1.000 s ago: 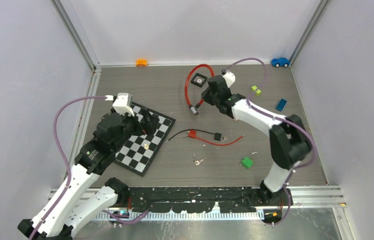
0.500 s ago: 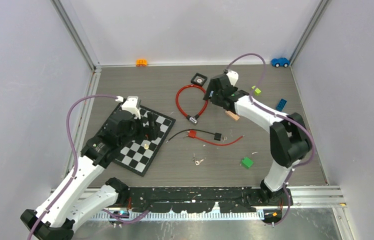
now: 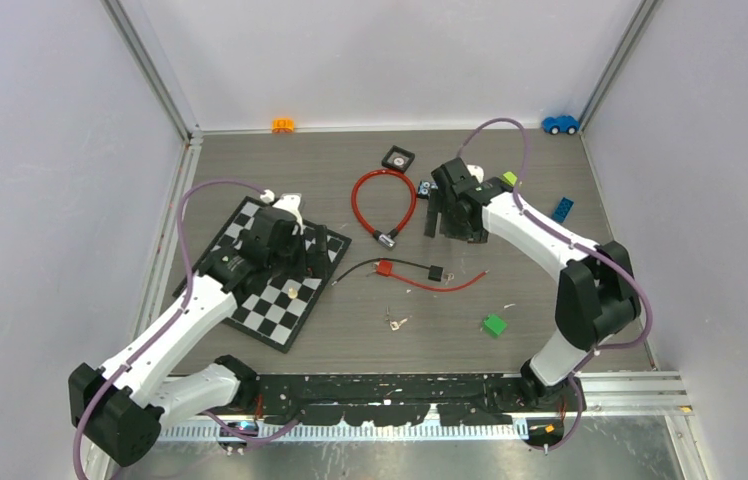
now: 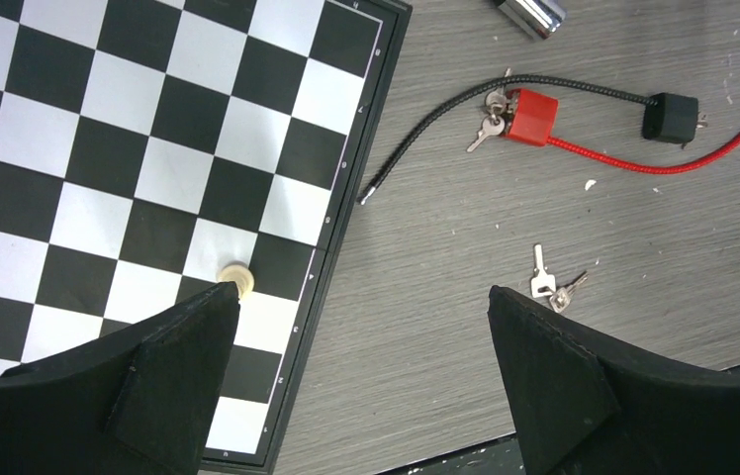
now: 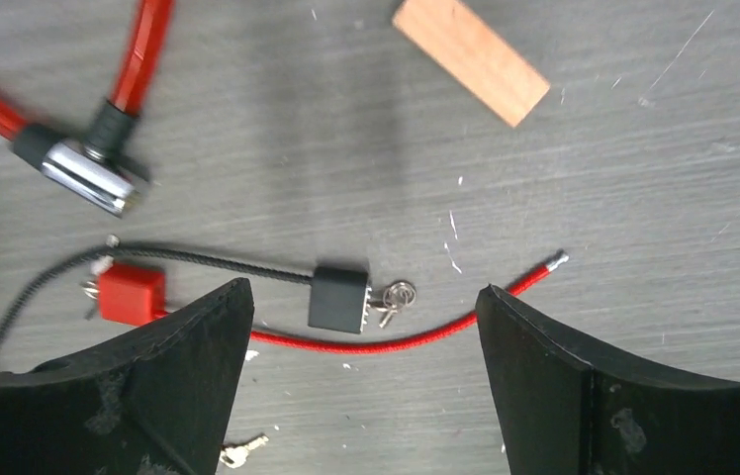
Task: Lock with the key
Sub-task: Pick up the lock from the center of the board.
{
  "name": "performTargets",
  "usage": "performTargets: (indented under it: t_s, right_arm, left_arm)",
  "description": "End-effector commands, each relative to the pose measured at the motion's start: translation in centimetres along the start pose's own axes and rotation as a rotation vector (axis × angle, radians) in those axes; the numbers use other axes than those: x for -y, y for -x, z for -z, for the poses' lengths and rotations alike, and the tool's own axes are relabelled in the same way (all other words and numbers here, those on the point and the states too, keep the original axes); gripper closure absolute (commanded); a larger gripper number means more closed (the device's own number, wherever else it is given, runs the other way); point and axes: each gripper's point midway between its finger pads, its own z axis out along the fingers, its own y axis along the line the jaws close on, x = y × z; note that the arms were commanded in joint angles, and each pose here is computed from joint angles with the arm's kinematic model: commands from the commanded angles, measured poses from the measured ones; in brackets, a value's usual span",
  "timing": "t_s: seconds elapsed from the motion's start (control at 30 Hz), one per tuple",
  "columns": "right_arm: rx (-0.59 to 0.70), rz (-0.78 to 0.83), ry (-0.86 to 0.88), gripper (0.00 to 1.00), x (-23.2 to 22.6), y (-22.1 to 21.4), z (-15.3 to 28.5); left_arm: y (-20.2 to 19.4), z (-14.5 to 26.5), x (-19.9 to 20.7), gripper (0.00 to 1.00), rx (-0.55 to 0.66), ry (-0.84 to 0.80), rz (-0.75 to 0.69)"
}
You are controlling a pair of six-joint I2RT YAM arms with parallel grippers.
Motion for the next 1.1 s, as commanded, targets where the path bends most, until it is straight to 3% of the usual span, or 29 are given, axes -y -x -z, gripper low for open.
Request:
performTargets:
  t_s: [0.0, 0.17, 0.53, 0.67, 0.83, 1.07]
  right_arm:
    - [-0.190, 0.025, -0.011, 0.15, 0.4, -3.9, -0.8]
    - [-0.322, 0.008, 0.055, 0.28, -0.8, -7.3, -1.7]
    - [-0.382, 0.040, 0.055, 0.36, -1.8, -10.0, -3.1]
    - [-0.389, 0.061, 0.046, 0.37, -2.5, -10.5, -3.7]
    - [-0.345, 0.057, -0.033, 0.47, -1.6, -10.0, -4.7]
    - [-0.303, 0.087, -0.083, 0.55, -0.8, -9.3, -4.9]
  left_arm:
    - [2.8, 1.4, 1.3, 0.00, 0.086, -0.051, 0.024]
    - [2.8, 1.7, 1.0, 0.00, 0.103, -0.044, 0.015]
    - [2.3, 0.9, 1.6, 0.00, 0.071, -0.069, 0.015]
    - [2.7, 1.0, 2.0, 0.00, 0.076, -0.084, 0.016]
    - [2.7, 1.2, 2.0, 0.00, 0.077, -0.089, 0.020]
    - [2.7, 1.1, 2.1, 0.00, 0.074, -0.090, 0.022]
